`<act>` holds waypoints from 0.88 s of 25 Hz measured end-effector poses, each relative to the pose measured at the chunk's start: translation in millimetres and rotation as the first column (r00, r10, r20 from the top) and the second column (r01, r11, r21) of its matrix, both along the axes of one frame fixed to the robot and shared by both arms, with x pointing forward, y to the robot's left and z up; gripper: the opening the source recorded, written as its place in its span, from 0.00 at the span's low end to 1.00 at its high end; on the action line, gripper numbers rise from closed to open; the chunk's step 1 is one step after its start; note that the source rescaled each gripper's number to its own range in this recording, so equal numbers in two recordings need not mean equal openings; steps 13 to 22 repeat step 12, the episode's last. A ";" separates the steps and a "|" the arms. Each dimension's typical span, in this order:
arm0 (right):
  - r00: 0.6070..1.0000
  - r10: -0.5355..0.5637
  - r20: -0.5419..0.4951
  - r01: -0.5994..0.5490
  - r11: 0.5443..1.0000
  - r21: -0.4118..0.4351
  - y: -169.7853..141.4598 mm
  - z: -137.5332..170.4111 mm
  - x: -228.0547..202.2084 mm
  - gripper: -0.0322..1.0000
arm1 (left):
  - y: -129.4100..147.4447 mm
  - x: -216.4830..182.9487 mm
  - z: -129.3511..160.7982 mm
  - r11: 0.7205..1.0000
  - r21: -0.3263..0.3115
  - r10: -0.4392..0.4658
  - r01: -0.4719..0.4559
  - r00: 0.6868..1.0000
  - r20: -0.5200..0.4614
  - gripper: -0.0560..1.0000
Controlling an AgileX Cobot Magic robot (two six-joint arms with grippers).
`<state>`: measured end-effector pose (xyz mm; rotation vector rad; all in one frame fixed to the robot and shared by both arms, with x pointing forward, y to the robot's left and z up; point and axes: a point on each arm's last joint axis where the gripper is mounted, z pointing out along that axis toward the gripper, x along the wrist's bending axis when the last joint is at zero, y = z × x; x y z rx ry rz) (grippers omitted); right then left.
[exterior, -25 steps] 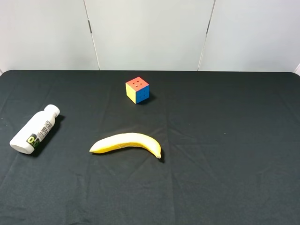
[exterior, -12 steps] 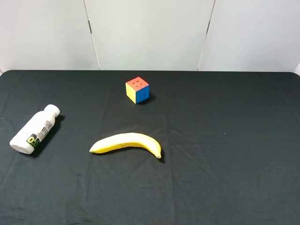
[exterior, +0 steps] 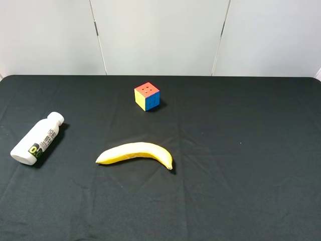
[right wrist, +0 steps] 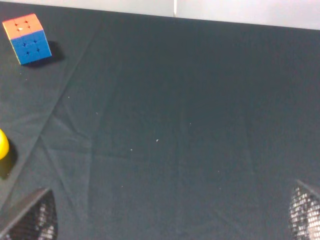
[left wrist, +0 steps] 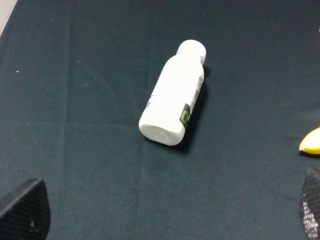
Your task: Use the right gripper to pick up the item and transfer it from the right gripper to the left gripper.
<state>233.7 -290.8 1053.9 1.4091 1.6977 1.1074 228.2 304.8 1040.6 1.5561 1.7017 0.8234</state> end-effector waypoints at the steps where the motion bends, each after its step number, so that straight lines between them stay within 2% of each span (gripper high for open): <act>1: 1.000 0.000 0.000 0.000 1.000 0.000 0.0 0.0 0.0 1.00 | 0.0 0.0 0.0 1.000 0.000 0.000 0.000 1.000 0.000 1.00; 22: 1.000 0.001 0.000 -0.001 1.000 0.002 0.1 0.0 0.0 1.00 | 0.3 0.0 0.0 1.000 0.004 0.001 -0.001 1.000 0.000 1.00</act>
